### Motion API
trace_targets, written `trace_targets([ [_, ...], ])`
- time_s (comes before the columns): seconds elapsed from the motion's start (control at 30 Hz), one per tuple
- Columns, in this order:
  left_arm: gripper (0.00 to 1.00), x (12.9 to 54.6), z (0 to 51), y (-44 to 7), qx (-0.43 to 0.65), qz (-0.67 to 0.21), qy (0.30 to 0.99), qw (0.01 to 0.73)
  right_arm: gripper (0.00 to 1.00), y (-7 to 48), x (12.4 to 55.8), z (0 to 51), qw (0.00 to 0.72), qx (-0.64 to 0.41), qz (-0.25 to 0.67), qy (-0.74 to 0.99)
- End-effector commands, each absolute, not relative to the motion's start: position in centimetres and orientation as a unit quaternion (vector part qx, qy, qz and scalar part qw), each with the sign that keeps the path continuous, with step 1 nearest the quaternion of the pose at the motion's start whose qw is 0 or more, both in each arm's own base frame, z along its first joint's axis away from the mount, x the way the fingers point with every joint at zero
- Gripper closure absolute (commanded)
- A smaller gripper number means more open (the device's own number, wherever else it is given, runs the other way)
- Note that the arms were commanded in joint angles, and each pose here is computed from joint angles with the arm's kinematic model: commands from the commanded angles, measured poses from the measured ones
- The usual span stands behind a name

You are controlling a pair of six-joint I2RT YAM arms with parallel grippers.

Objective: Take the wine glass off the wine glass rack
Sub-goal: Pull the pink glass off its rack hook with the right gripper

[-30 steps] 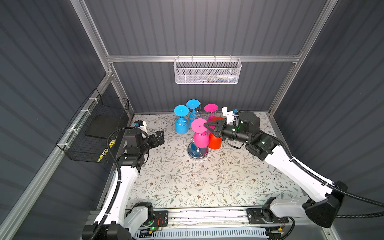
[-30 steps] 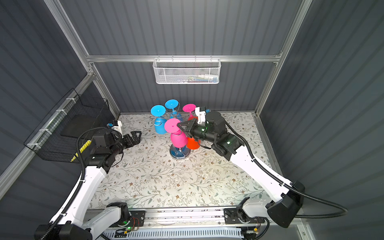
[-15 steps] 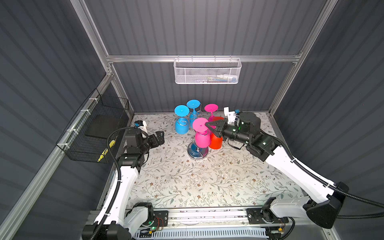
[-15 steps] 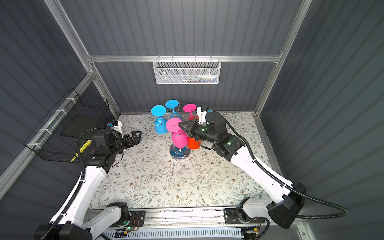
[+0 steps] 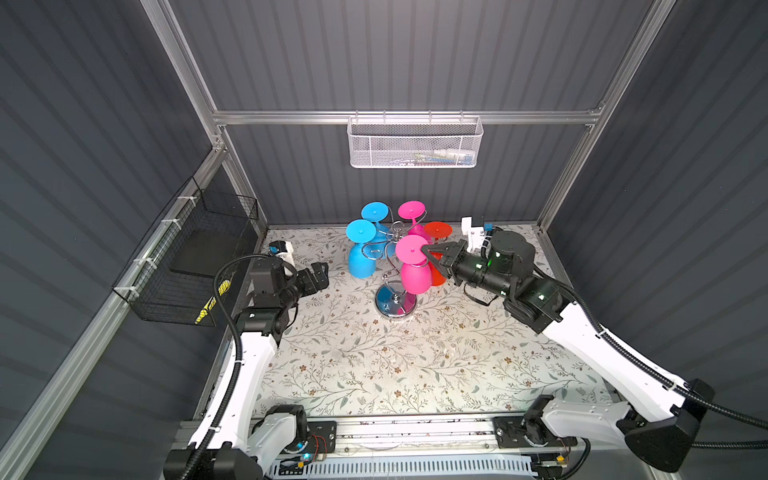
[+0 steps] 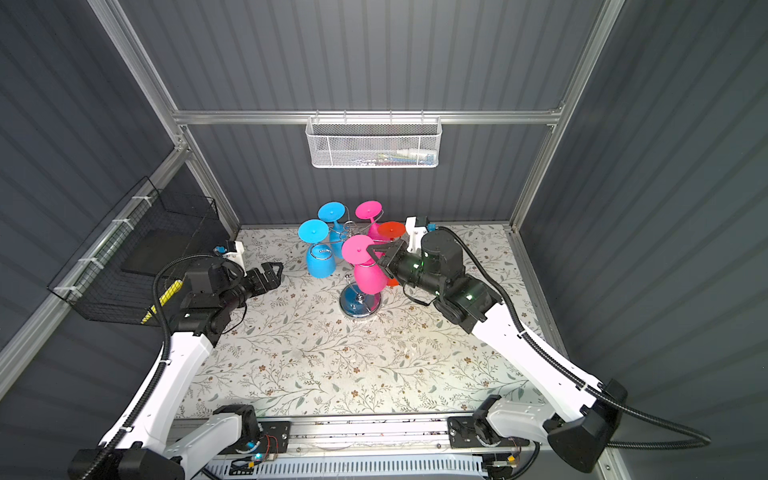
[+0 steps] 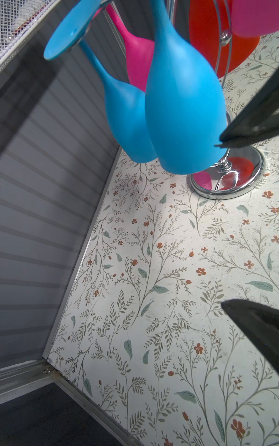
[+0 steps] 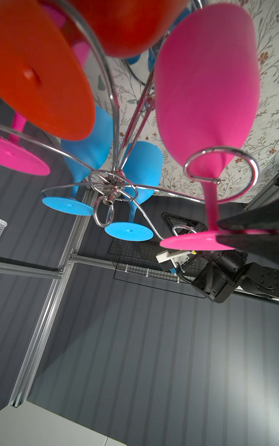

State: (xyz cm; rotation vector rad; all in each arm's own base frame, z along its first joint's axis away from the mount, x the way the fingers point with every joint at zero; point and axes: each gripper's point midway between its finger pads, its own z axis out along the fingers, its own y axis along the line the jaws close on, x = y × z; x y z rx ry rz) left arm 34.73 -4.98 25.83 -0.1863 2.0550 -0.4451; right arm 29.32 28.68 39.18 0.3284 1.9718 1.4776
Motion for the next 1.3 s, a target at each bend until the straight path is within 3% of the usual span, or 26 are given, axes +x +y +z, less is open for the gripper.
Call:
trace_targets([
  [0.0,0.0,34.7,27.4,-5.3,-0.064,-0.187,0.84,0.505,1.0,28.1,29.9,40.2,0.351,0.13,0.565,0.735],
  [1.27,0.0,34.9,26.7,-5.3,-0.066,-0.187,0.846,0.495,1.0,27.4,33.1,39.9,0.375,0.158,0.553,0.727],
])
